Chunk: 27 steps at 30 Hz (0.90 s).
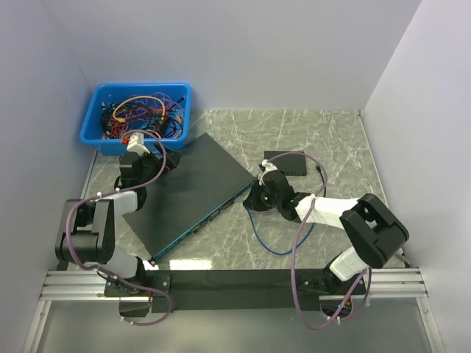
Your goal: Insert the plug into the switch port
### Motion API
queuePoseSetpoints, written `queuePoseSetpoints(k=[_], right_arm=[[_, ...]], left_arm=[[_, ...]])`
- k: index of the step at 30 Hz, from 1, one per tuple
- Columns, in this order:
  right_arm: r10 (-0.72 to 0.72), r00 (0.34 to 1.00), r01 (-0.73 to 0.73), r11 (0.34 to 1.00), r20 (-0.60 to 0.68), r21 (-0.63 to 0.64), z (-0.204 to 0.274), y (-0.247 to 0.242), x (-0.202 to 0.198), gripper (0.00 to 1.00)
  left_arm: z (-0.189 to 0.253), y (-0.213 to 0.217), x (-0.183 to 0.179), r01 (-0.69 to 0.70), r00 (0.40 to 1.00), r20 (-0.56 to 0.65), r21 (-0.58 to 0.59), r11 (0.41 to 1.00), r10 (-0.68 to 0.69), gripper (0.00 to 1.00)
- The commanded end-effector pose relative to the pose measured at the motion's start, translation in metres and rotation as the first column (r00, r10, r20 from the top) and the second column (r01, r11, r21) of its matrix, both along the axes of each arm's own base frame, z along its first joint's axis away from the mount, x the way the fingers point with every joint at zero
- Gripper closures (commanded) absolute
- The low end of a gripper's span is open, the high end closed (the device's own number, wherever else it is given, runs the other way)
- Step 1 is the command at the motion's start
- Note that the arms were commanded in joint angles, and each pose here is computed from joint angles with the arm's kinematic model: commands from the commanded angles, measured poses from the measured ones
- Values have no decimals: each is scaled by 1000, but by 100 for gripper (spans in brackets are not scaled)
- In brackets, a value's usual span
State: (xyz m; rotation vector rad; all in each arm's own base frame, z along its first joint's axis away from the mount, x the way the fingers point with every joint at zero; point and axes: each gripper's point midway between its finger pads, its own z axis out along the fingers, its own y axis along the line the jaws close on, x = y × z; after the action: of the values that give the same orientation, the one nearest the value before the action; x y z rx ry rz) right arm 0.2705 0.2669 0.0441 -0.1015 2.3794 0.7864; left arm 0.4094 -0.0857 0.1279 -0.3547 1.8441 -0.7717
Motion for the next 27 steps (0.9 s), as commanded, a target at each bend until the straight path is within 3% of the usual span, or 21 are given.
queuePoseSetpoints(k=[1,11,27], right_arm=[[-34,998,33,999,52,24,10,7,17,100],[-57,989,38,990,136,135,25,22,30,100],[-92,979,84,995,183,50,18,29,48,100]], left_arm=[[26,3,14,19,994,109,-25,999,-17,3],[15,6,16,16,994,113,-39,999,-12,4],[-2,6,19,32,996,87,-75,997,-25,7]])
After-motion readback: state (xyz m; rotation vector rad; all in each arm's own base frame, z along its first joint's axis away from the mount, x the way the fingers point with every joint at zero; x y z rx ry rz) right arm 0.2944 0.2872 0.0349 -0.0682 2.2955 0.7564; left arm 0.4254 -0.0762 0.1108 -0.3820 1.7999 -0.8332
